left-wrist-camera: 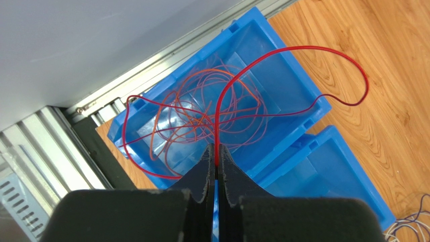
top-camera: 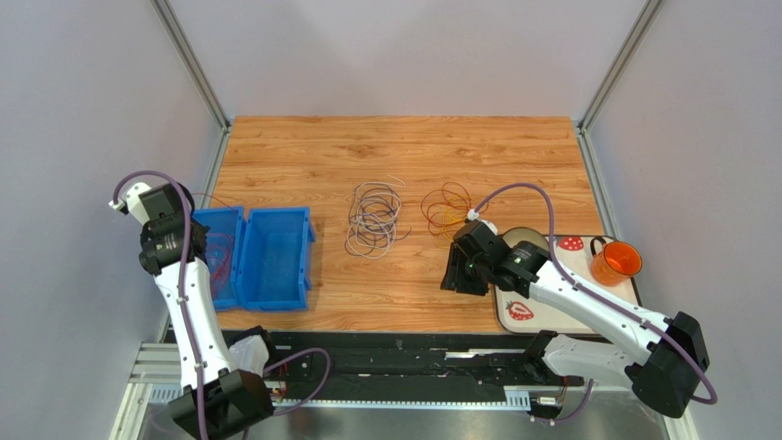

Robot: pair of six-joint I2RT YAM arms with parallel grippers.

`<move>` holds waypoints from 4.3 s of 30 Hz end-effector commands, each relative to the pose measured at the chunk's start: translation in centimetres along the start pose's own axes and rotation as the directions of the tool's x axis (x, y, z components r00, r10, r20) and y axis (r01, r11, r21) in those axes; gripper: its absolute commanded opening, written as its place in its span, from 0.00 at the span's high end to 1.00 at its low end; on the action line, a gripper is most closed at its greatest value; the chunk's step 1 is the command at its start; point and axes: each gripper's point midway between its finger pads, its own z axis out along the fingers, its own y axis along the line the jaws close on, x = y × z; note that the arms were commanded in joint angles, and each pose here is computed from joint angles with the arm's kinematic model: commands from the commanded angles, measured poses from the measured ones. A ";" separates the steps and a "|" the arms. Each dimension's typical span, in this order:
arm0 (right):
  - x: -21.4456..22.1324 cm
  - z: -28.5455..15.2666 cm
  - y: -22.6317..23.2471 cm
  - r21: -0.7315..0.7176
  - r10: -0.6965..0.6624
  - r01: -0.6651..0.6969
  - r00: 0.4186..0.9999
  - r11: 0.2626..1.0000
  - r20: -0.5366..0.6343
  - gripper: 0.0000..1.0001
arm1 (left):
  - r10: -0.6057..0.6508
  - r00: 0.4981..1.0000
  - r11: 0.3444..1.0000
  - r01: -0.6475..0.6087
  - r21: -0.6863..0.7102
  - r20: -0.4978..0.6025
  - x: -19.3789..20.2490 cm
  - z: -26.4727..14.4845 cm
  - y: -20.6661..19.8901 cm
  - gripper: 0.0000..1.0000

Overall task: Untangle the cables
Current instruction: Place the cable in the bin, then pick up the cable at the center of the board.

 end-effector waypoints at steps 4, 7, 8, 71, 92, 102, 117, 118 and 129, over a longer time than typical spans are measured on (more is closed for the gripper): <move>-0.7 -0.5 2.1 -0.043 0.002 -0.002 1.000 0.999 0.009 0.55 | -0.088 0.988 0.994 0.096 0.057 -0.123 1.1 2.6 -0.4 0.98; -0.7 -0.6 2.0 -0.039 -0.001 0.001 1.000 0.999 0.011 0.56 | -0.091 0.986 0.993 0.101 0.066 -0.140 1.5 2.8 -0.5 0.86; -0.7 -0.6 2.0 -0.039 -0.001 0.001 1.000 0.999 0.011 0.56 | -0.089 0.986 0.992 0.100 0.071 -0.144 1.6 2.8 -0.6 0.77; -6.9 0.2 1.9 -0.001 -0.092 0.093 0.987 0.996 0.129 0.52 | 0.516 0.852 0.429 -0.350 0.832 0.092 10.4 -12.7 -24.8 0.12; -11.6 1.4 -1.4 0.071 0.000 -0.010 0.990 0.997 0.141 0.52 | 0.699 0.700 0.259 -0.439 0.860 0.147 20.9 -15.2 -34.6 0.21; -10.9 1.8 -3.5 0.098 0.028 -0.040 0.992 0.994 0.122 0.52 | 0.779 0.597 0.138 -0.461 0.877 0.191 27.8 -16.3 -38.3 0.25; -9.6 1.5 -4.6 0.069 0.032 -0.040 0.993 0.997 0.109 0.52 | 0.823 0.511 0.079 -0.535 0.841 0.248 33.8 -12.8 -43.5 0.29; -9.4 1.6 -4.7 0.067 0.031 -0.039 0.994 0.997 0.104 0.52 | 0.822 0.508 0.070 -0.540 0.839 0.258 33.7 -12.9 -44.0 0.29; -9.4 2.0 -4.7 0.042 0.024 -0.029 0.995 0.999 0.097 0.52 | 0.854 0.450 0.055 -0.574 0.817 0.259 36.2 -10.7 -46.0 0.30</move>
